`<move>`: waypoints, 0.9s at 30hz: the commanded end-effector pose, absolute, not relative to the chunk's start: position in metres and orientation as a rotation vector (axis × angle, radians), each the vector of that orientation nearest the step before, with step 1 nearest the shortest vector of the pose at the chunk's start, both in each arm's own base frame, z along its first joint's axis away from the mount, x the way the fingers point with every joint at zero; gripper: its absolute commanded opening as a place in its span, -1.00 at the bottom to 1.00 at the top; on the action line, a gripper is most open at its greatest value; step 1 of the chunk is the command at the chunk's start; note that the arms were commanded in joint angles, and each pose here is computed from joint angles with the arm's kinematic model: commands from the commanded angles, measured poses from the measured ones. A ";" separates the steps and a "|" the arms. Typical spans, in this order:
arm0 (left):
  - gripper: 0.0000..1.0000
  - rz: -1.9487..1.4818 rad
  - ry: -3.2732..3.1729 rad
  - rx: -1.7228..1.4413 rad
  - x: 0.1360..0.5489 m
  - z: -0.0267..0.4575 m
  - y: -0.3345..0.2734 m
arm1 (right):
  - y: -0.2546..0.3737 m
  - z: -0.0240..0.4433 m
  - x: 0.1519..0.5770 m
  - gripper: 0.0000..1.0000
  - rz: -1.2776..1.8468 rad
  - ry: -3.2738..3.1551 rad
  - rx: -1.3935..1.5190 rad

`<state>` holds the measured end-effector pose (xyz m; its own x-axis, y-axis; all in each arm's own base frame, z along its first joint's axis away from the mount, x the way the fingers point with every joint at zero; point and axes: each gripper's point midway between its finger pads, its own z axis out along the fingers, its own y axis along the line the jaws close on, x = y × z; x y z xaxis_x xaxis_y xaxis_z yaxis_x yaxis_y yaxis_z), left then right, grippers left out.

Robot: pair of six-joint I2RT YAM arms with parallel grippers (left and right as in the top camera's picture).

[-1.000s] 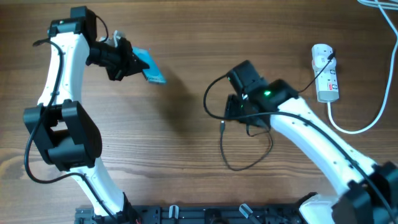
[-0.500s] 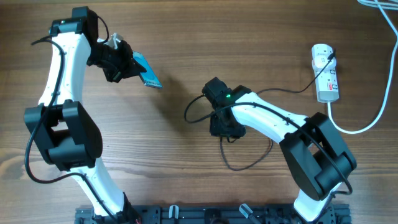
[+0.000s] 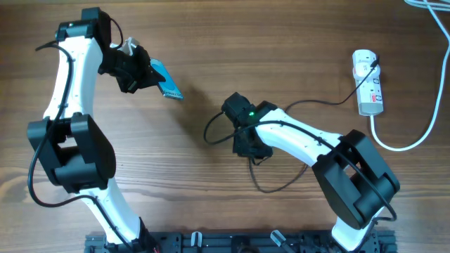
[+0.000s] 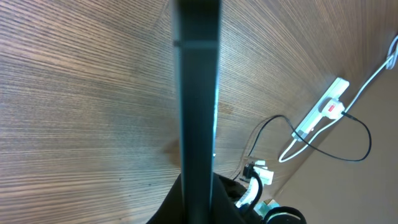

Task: Plug charger to phone and switch on socket
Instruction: 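Lift the cable plug with the right gripper, pointing it upward, then bring the phone's bottom port down onto the plug held by right gripper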

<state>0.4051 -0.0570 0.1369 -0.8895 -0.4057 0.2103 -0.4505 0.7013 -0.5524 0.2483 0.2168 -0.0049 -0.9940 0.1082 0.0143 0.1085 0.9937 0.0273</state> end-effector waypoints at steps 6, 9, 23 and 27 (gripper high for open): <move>-0.92 0.991 -2.883 0.666 0.406 0.157 -0.059 | 0.205 -0.014 0.251 -0.46 0.065 -3.144 -0.203; -0.92 0.991 -2.883 0.666 0.406 0.157 -0.059 | 0.206 -0.014 0.252 -0.50 0.060 -3.150 -0.170; -0.92 0.992 -2.883 0.666 0.406 0.157 -0.060 | 0.208 -0.014 0.255 -0.70 0.041 -3.163 -0.158; -0.92 0.992 -2.883 0.666 0.406 0.157 -0.060 | 0.210 -0.014 0.257 -0.78 0.030 -3.170 -0.133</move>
<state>0.4050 -0.0570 0.1369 -0.8893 -0.4057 0.2110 -0.4509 0.7013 -0.5521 0.2559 0.2146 -0.0051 -0.9939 0.1076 -0.0255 0.1073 0.9941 0.0138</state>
